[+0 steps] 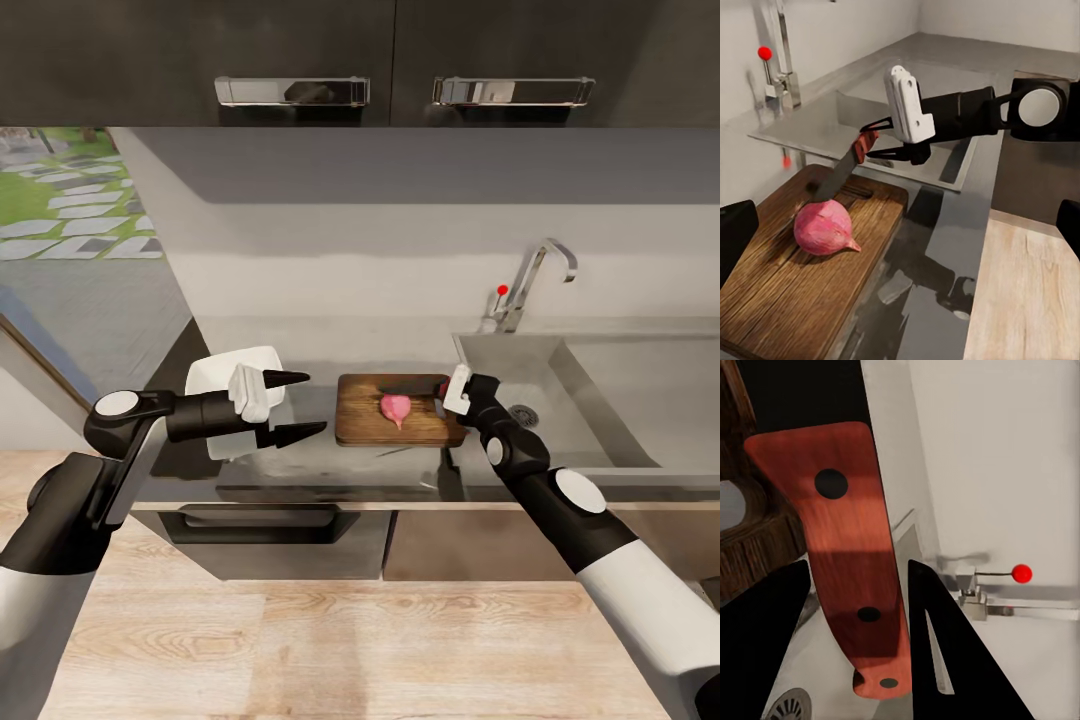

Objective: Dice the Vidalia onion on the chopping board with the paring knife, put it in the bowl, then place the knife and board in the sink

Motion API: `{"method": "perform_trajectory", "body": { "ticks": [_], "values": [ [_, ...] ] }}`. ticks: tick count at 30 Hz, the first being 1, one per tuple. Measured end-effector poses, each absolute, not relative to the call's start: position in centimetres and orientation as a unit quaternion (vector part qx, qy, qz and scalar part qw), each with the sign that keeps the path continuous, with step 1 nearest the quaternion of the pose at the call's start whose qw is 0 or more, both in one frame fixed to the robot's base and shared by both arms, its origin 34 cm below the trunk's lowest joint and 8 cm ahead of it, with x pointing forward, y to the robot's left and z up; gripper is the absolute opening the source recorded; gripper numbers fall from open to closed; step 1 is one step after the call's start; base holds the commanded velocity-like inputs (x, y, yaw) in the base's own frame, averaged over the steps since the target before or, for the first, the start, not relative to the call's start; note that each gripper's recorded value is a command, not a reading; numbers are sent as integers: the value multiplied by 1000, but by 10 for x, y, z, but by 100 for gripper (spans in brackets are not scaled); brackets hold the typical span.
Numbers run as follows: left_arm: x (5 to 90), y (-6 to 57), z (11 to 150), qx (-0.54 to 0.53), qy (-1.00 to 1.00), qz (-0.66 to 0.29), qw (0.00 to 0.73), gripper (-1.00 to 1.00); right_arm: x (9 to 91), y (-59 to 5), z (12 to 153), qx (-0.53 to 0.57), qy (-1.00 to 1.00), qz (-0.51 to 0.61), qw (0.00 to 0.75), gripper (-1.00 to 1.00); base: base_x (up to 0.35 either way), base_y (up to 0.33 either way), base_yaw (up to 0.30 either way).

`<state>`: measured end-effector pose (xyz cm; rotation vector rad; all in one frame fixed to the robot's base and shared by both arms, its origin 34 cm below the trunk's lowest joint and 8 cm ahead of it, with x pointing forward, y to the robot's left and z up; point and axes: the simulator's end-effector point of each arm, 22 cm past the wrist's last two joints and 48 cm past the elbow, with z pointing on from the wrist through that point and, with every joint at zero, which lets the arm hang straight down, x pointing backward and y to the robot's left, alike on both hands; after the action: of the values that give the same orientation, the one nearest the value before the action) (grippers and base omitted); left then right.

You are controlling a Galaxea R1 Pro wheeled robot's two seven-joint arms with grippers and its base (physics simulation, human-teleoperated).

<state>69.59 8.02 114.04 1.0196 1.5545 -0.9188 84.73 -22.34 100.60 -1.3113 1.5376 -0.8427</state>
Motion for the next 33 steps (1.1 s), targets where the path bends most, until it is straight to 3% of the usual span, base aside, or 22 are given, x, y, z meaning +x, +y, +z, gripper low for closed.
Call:
{"method": "perform_trajectory", "body": {
  "ticks": [33],
  "values": [
    [696,80,1140,423,645,-382,509,100,842,-207,999,-550,611,-339,457,-100,0,0,0]
  ]
}}
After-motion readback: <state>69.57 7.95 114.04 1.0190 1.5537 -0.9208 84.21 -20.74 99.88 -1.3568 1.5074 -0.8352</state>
